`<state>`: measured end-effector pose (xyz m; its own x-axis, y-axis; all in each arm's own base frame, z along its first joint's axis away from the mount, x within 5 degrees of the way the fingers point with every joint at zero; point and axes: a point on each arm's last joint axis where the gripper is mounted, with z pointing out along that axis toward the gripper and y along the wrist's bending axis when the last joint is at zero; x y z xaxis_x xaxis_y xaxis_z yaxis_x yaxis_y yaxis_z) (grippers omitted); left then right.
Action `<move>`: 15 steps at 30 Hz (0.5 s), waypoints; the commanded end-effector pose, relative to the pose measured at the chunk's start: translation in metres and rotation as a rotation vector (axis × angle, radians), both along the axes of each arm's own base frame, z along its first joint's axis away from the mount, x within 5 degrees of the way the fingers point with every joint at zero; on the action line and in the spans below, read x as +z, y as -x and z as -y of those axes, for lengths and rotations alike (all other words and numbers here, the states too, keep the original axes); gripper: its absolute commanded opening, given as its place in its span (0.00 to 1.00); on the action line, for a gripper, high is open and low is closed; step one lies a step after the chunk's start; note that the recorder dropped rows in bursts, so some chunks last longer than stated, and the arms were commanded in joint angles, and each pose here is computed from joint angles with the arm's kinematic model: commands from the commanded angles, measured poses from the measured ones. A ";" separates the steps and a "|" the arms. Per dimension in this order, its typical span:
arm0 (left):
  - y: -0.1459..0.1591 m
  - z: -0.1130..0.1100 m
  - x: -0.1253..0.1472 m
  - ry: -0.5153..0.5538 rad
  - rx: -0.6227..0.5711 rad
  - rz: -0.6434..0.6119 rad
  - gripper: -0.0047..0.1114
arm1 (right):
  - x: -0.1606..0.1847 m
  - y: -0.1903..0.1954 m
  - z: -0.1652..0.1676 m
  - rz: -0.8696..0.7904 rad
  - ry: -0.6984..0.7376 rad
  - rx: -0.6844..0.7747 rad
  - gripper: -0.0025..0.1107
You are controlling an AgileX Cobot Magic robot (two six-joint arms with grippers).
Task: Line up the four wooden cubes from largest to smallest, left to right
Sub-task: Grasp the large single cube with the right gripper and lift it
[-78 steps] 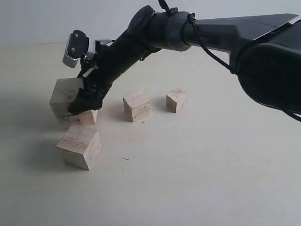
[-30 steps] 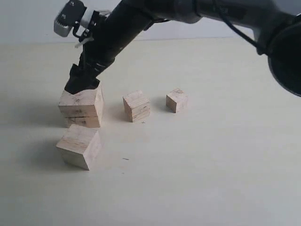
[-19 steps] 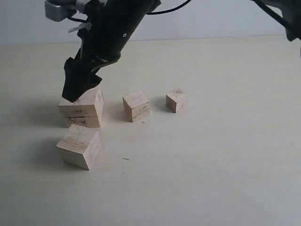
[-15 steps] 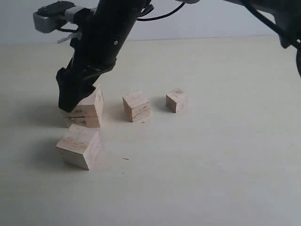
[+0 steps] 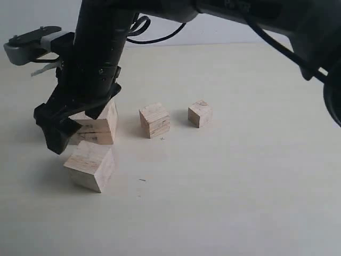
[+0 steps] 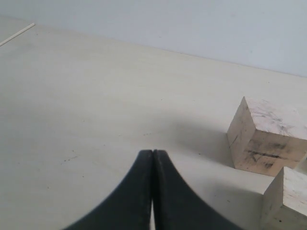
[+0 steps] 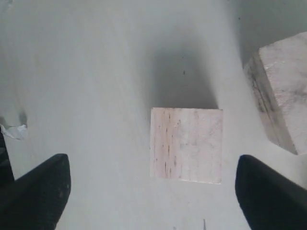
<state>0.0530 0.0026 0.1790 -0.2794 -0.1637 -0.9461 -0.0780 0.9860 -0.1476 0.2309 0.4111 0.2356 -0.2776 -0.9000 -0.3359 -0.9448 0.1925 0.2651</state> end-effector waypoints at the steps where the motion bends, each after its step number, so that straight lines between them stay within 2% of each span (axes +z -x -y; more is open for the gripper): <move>1: 0.000 0.000 0.001 0.003 -0.004 0.011 0.04 | -0.015 0.003 -0.005 0.040 0.061 0.025 0.78; 15: 0.000 0.000 0.001 0.003 -0.004 0.011 0.04 | -0.053 0.010 0.002 0.029 0.170 0.113 0.78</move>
